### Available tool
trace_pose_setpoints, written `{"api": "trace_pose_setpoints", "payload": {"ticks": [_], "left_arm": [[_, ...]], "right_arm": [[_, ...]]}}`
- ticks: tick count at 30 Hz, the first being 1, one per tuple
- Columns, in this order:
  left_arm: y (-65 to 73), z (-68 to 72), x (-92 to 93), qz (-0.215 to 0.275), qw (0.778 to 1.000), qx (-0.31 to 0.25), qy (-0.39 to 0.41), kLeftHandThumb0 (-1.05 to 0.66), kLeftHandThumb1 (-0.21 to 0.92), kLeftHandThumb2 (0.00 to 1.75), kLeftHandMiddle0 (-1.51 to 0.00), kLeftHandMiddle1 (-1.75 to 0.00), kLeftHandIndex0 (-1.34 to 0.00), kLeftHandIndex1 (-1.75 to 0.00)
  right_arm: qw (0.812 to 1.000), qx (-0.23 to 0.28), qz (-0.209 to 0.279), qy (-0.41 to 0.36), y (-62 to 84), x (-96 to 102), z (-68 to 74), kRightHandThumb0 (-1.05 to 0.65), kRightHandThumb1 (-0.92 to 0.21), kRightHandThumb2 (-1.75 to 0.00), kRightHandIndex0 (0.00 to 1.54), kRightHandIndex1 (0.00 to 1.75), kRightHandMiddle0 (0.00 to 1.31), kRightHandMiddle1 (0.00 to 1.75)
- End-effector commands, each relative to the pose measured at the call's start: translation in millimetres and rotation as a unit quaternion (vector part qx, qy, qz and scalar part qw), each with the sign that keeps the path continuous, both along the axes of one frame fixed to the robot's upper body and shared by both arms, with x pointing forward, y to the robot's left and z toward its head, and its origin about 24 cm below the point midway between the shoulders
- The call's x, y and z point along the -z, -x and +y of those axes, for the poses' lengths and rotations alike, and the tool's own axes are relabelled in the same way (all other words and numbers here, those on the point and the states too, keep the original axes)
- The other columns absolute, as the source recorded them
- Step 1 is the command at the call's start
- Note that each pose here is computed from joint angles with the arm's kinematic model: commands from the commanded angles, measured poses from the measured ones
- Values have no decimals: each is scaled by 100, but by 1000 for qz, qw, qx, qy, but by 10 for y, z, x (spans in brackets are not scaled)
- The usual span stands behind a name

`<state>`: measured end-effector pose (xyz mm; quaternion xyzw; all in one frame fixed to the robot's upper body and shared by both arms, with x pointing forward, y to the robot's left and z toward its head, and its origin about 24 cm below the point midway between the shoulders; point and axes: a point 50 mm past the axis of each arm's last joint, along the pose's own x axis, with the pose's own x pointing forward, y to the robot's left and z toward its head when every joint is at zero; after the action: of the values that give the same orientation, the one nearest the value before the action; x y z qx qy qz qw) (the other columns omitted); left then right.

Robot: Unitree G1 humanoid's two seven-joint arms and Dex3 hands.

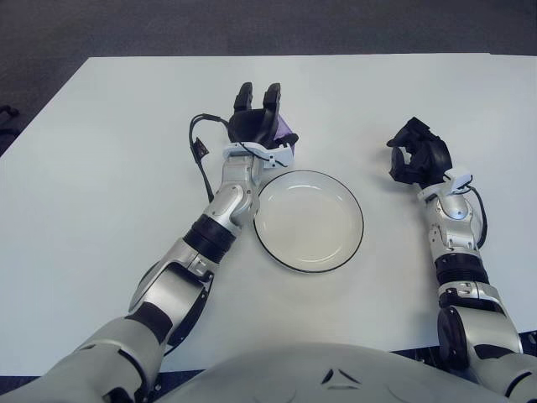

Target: Put the tissue paper into the plate.

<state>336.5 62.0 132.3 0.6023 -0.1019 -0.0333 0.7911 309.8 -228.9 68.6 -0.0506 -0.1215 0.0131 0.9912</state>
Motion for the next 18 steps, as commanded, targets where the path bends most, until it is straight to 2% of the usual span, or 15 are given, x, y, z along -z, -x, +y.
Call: {"api": "trace_pose_setpoints", "payload": {"ticks": [1,7,8,10,14,17,18], "left_arm": [[-57,6,-10,16,1000,5,-12,-105,92,87,-6,-3,0,-36],[-122,53,72,53,999,0,-13,-105,92,88,-17,-9,0,-34],[-131,61,84,59,998,-1,-15,-105,92,89,-18,-16,0,-34],[-139,67,93,65,998,-2,-17,-105,92,90,-9,-58,0,-33],[-179,119,153,81,996,-6,-26,-105,92,94,-2,-108,0,-33],[-201,139,183,91,995,-10,-33,-105,92,98,-1,-133,0,-32],[-204,140,186,92,995,-11,-33,-105,92,98,0,-135,0,-32]], "right_arm": [[992,16,118,-45,391,715,103,-45,-41,-121,128,175,54,175],[992,16,116,-42,391,707,105,-45,-41,-121,128,175,55,175],[992,16,116,-41,391,706,106,-45,-41,-121,128,175,55,175],[992,16,116,-41,391,706,106,-45,-40,-121,129,175,55,175],[992,13,115,-40,394,700,108,-45,-40,-121,129,175,55,175],[992,11,116,-40,394,699,107,-45,-40,-121,129,175,55,175],[992,11,116,-39,394,699,107,-45,-40,-121,129,175,55,175]]}}
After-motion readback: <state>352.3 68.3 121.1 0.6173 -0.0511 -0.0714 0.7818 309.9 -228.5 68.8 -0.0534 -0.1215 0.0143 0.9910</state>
